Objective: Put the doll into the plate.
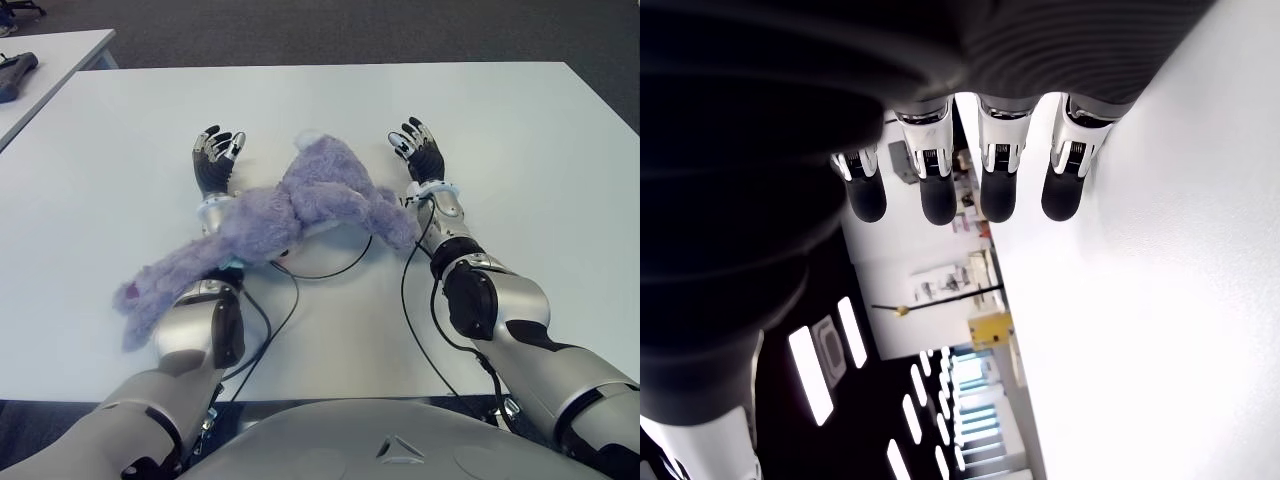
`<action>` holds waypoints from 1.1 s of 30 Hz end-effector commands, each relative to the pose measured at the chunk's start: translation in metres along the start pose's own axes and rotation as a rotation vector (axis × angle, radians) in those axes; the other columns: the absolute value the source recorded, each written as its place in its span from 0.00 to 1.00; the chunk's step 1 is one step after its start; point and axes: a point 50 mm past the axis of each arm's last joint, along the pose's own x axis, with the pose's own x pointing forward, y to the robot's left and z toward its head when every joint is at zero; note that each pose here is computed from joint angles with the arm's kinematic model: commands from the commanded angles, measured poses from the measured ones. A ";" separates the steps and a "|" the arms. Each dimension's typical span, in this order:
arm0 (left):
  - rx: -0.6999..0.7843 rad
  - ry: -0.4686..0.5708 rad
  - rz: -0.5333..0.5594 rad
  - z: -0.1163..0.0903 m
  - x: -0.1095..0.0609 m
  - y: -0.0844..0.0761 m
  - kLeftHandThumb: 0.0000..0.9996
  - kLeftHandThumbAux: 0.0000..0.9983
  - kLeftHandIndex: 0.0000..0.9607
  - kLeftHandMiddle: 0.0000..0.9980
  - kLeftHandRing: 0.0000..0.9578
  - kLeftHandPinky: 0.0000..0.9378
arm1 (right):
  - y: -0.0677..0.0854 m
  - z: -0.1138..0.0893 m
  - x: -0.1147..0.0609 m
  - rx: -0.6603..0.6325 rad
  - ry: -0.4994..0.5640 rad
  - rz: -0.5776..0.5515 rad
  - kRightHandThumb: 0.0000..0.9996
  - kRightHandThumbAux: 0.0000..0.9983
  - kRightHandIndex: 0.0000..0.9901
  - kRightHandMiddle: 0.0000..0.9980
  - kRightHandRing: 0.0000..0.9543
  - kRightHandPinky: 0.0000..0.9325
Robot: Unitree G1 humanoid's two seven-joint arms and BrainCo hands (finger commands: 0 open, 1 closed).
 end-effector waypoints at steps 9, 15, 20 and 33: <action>0.036 0.497 0.144 -0.118 -0.114 0.063 0.00 0.65 0.25 0.33 0.31 0.19 | 0.013 -0.086 -0.048 0.060 0.287 -0.024 0.00 0.75 0.12 0.13 0.13 0.14; 0.044 0.497 0.141 -0.118 -0.114 0.064 0.00 0.64 0.25 0.32 0.31 0.18 | 0.016 -0.097 -0.057 0.077 0.308 -0.020 0.00 0.75 0.11 0.13 0.13 0.14; 0.053 0.491 0.135 -0.118 -0.115 0.065 0.00 0.63 0.24 0.32 0.30 0.17 | 0.019 -0.107 -0.064 0.083 0.338 -0.023 0.00 0.76 0.11 0.13 0.12 0.13; 0.061 0.481 0.146 -0.118 -0.117 0.066 0.00 0.65 0.26 0.32 0.30 0.19 | 0.024 -0.125 -0.080 0.092 0.412 -0.037 0.00 0.79 0.10 0.12 0.12 0.14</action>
